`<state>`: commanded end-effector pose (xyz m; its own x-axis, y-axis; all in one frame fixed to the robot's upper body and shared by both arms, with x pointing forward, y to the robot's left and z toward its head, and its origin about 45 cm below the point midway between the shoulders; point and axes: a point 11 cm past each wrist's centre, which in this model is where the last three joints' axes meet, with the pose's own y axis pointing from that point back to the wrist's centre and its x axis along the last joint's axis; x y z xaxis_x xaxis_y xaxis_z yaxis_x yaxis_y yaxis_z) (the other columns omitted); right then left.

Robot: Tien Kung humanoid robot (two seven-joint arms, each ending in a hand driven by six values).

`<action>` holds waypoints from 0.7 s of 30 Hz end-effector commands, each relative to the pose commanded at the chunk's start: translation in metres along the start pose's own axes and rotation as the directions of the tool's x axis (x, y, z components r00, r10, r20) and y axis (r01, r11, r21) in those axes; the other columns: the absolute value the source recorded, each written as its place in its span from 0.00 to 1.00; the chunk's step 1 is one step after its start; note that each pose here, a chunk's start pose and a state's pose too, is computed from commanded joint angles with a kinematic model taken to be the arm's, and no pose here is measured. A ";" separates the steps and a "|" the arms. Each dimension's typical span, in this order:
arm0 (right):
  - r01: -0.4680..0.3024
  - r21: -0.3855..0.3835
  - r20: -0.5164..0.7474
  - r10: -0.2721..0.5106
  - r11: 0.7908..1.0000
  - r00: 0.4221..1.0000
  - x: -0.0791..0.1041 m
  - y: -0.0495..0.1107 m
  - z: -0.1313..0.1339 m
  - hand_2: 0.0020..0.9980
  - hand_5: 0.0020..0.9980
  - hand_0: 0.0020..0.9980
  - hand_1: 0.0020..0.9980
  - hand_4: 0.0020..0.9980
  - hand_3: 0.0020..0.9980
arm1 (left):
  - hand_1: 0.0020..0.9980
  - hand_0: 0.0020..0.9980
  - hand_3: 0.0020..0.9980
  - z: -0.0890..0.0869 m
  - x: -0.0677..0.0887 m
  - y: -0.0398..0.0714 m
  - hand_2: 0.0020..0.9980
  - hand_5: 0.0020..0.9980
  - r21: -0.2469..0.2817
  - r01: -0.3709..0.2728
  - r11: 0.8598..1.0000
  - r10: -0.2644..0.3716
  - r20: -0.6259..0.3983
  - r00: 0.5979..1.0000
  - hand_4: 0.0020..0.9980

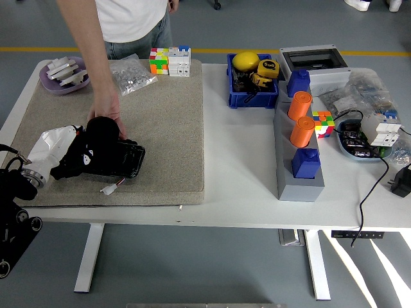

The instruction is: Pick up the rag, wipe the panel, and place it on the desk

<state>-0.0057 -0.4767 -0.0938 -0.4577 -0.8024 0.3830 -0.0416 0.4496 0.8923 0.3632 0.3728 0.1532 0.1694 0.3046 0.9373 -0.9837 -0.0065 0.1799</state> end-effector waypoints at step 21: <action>0.007 0.000 -0.001 -0.007 1.000 1.000 -0.002 0.000 0.000 0.68 0.53 0.73 0.64 1.00 0.63 | 0.28 0.29 0.45 -0.080 0.027 0.011 0.51 0.00 0.194 -0.077 0.978 0.083 -0.021 0.996 0.05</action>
<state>-0.0050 -0.4752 -0.0945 -0.4568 -0.8060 0.3766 -0.0453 0.4438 0.8950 0.3520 0.4572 0.1565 0.0861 0.3226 0.9426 -0.9631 -0.2151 0.1616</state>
